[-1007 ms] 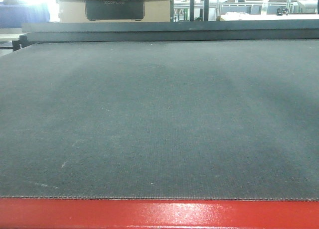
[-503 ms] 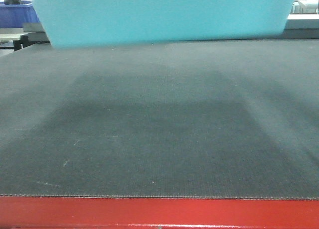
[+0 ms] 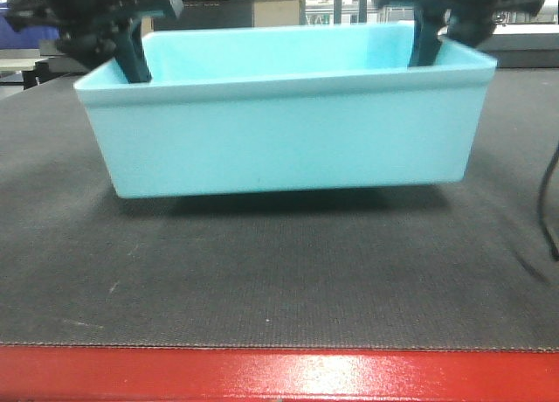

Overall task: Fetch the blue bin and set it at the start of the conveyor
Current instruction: 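Lower the teal bin onto the near end of the conveyor, then open both grippers and release the teal bin's walls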

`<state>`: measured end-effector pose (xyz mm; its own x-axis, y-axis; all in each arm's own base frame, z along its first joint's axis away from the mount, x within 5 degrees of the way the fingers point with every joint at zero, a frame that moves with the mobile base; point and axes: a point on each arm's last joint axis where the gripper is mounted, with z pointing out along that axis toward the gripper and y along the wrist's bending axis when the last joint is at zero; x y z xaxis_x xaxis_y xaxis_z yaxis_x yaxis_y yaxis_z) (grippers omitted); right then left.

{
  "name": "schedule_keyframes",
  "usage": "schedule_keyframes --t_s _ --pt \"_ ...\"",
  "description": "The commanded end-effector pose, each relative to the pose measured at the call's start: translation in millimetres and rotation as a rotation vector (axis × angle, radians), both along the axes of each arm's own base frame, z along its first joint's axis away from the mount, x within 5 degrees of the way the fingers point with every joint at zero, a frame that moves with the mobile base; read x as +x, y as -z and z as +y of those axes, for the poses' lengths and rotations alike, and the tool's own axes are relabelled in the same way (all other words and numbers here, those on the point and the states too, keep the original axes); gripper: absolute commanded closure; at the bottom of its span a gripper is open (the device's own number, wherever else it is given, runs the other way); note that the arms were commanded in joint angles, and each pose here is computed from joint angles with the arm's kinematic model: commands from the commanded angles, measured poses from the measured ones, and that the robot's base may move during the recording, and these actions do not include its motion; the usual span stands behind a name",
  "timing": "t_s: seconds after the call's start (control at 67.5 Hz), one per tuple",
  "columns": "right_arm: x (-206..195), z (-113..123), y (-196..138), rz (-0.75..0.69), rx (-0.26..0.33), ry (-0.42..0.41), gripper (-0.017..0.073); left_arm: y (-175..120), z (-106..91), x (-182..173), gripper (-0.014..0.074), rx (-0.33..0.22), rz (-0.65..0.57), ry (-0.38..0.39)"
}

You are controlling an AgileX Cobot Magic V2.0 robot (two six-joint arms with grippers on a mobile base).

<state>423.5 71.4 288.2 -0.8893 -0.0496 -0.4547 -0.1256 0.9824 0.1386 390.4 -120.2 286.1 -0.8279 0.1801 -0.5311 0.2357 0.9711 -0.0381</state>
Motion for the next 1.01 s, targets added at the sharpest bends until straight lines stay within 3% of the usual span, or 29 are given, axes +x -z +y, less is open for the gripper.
schedule_keyframes --t_s 0.0,0.163,0.222,0.267,0.341,0.429,0.474,0.592,0.725,0.874,0.992 --pt "1 1 -6 -0.041 0.011 -0.009 0.0464 -7 -2.7 2 0.0581 -0.023 -0.049 0.008" --pt "2 0 -9 -0.06 0.007 -0.007 0.0076 -7 -2.8 2 0.0215 -0.023 -0.055 0.008" --pt "0 -1 -13 -0.068 0.006 -0.006 -0.0004 -8 -2.7 2 0.004 -0.025 -0.055 0.008" --pt "-2 -3 -17 -0.076 0.007 -0.002 -0.0012 -11 -2.1 0 -0.0036 -0.025 -0.053 0.008" --pt "-7 -7 -30 -0.099 0.01 0.004 0.0016 -20 -0.7 -5 0.0023 -0.029 -0.06 0.008" --pt "-18 -17 -54 -0.155 0.016 0.026 0.0105 -41 3.8 -16 0.0156 -0.035 -0.096 0.007" --pt "-26 -24 -68 -0.185 0.018 0.041 0.0183 -51 7.8 -22 0.0209 -0.04 -0.114 0.002" --pt "-47 -46 -99 -0.247 0.009 0.089 0.0456 -81 27.4 -42 0.0453 -0.055 -0.177 -0.034" --pt "-65 -65 -116 -0.276 -0.024 0.132 0.0729 -96 52.8 -62 0.0681 -0.065 -0.228 -0.092" --pt "-89 -74 -112 -0.285 -0.077 0.15 0.072 -95 77.3 -91 0.0704 -0.074 -0.299 -0.153" --pt "-110 -74 -96 -0.311 -0.078 0.157 0.072 -82 89.4 -121 0.0704 -0.076 -0.345 -0.181"
